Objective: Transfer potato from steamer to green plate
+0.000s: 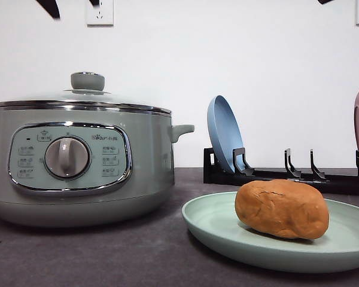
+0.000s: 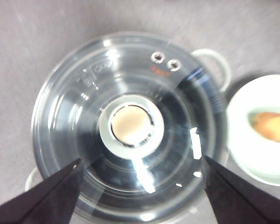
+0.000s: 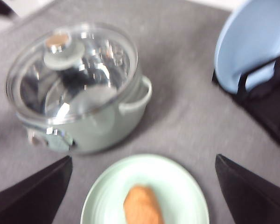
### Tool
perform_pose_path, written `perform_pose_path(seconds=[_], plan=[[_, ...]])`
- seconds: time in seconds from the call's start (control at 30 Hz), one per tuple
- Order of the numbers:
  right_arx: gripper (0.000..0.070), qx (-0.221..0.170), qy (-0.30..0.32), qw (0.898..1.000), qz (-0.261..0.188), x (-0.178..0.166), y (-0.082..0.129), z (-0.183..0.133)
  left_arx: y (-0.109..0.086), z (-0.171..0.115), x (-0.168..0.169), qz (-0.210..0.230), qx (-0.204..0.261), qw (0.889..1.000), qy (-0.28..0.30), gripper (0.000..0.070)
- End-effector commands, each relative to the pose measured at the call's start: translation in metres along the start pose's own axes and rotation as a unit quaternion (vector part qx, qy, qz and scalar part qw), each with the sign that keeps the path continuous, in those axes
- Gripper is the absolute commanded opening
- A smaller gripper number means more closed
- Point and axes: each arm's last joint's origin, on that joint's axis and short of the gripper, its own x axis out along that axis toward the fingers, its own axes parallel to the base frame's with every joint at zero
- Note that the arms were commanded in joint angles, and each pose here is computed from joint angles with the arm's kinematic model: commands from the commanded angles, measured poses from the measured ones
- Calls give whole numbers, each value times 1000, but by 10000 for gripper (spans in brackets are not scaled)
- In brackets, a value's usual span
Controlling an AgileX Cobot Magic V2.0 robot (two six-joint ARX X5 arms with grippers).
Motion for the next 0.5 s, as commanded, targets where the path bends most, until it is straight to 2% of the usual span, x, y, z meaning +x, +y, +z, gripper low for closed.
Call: perform_pose_path(seconds=[0.0,0.23,0.47], plan=[[619,9,2,1000,6,-2,2,3,-3,-3,-18,-19,3,999,-26,514],[618,39,58,996,52,-3,5,-8,-8,-27,-61,-79,8,995,-56,510],[618,61,105,990,76,-4,7,-17,-11,-40,-77,-118,10,991,-55,505]])
